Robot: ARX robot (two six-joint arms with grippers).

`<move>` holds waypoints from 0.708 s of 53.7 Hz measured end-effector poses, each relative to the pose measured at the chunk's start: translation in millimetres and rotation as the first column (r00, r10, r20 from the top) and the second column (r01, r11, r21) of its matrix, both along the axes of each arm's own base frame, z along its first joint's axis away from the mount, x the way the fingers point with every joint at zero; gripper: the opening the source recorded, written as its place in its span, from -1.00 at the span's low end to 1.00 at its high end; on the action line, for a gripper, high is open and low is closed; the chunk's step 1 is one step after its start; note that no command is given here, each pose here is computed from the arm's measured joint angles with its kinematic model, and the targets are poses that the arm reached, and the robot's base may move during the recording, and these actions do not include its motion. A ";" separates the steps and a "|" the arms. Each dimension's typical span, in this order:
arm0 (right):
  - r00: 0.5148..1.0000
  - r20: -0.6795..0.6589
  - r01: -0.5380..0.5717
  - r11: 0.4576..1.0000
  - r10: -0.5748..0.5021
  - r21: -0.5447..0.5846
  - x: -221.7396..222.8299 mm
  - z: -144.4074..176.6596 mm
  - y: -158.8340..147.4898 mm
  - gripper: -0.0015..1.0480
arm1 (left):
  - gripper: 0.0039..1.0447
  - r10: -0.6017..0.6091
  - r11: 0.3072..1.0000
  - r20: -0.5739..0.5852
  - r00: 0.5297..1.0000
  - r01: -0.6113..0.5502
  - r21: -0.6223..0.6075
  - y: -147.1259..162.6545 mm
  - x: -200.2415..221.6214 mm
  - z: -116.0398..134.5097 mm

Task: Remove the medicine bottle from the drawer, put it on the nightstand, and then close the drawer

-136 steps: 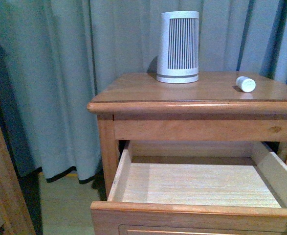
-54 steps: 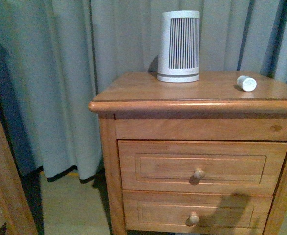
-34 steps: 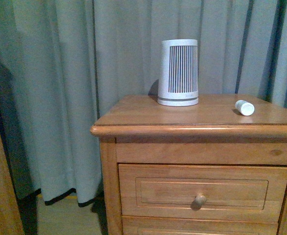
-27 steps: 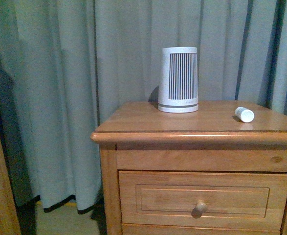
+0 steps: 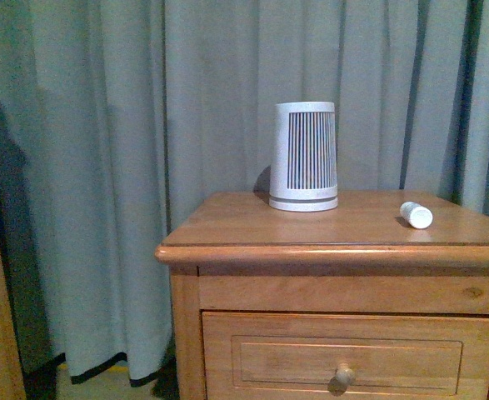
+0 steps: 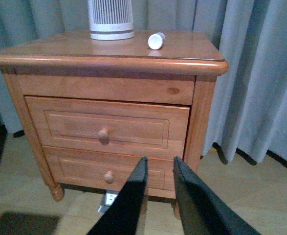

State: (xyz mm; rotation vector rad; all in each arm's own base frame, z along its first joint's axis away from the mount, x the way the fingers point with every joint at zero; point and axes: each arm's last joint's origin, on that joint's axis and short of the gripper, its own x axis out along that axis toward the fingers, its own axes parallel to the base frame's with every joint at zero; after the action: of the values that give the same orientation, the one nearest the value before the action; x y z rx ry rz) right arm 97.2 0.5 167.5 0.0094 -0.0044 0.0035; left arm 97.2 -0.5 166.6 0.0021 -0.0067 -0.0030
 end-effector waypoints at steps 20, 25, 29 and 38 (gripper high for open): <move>1.000 0.000 0.001 1.000 -0.001 -0.006 0.0 0.0 -0.1 -0.56 | 0.87 0.000 1.000 0.000 1.000 0.000 0.000 0.0 0.0 0.0; 1.000 0.000 0.001 1.000 -0.001 -0.006 0.0 0.0 -0.1 -0.27 | 0.87 0.000 1.000 0.000 1.000 0.000 0.000 0.0 0.0 0.0; 1.000 0.000 0.002 1.000 -0.002 -0.006 0.0 0.0 -0.1 -0.01 | 0.87 0.000 1.000 0.000 1.000 0.000 0.000 0.0 0.0 0.0; 1.000 0.000 0.002 1.000 -0.002 -0.006 0.0 0.0 -0.1 0.51 | 0.87 0.000 1.000 0.000 1.000 0.000 0.000 0.0 0.0 0.0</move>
State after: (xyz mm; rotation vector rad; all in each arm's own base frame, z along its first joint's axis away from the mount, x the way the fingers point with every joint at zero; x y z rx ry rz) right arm 97.2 0.4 167.6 0.0033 -0.0048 0.0019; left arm 97.2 -0.5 166.6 0.0021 -0.0067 -0.0030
